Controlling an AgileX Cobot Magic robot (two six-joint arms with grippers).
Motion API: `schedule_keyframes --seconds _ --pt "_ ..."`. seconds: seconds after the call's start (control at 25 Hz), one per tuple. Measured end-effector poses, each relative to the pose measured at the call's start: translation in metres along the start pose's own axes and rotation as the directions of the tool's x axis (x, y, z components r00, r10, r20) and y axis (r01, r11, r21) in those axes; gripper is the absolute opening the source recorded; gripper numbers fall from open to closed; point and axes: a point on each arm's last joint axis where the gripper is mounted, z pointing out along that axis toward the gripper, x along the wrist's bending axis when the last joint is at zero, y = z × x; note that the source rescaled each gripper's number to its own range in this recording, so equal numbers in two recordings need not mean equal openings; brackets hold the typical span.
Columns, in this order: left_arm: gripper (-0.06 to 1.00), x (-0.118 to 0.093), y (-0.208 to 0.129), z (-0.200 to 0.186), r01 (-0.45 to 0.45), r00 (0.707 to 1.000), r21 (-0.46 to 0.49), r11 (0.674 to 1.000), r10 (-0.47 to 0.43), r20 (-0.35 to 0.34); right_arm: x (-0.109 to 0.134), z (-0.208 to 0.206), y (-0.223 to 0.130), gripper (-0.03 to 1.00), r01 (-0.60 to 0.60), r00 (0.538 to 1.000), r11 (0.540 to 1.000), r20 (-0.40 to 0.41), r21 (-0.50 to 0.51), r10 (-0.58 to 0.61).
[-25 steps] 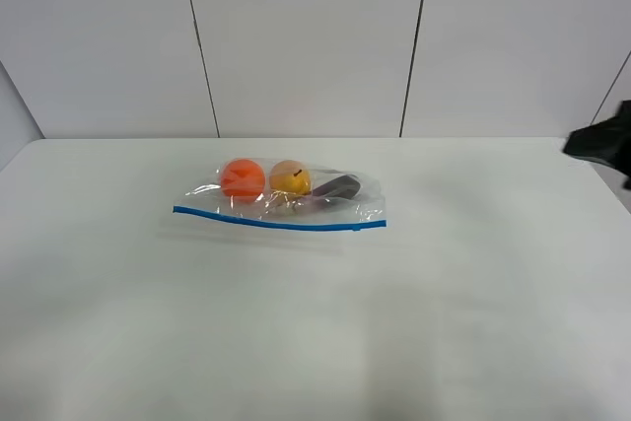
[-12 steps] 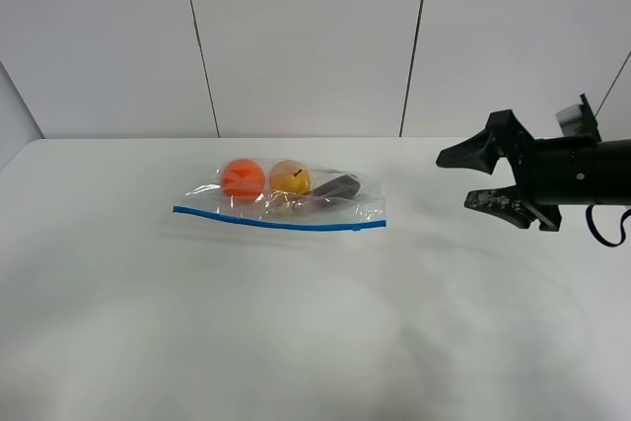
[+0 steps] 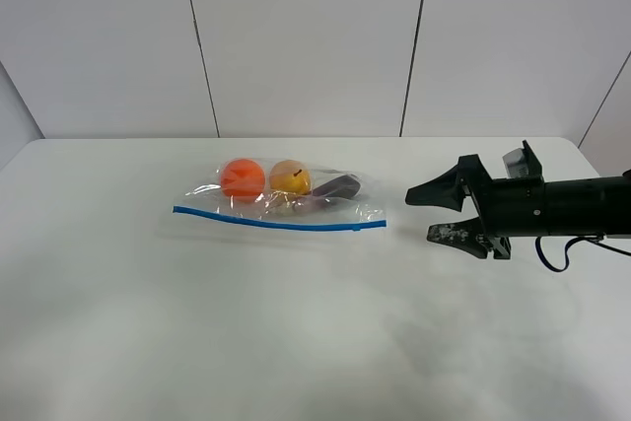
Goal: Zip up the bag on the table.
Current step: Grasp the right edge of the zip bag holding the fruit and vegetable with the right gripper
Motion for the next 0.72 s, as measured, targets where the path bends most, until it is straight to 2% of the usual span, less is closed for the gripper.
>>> schedule_keyframes --seconds 0.2,0.36,0.48,0.72 --pt "1.0 0.0 0.0 0.0 0.0 1.0 0.0 1.0 0.0 0.0 -0.008 0.007 0.001 0.93 0.033 0.999 0.999 -0.017 0.018 -0.033" --pt "1.0 0.0 0.0 0.0 0.0 1.0 0.0 1.0 0.0 0.0 0.0 0.007 0.011 0.93 0.079 0.995 0.997 -0.058 0.002 -0.079" --pt "1.0 0.0 0.0 0.0 0.0 1.0 0.0 1.0 0.0 0.0 0.0 0.012 0.017 0.93 0.074 0.992 0.997 -0.104 0.018 -0.071" --pt "1.0 0.0 0.0 0.0 -0.006 1.0 0.0 1.0 0.006 0.0 -0.001 0.034 0.017 0.93 0.057 0.99 0.996 -0.132 0.062 -0.048"
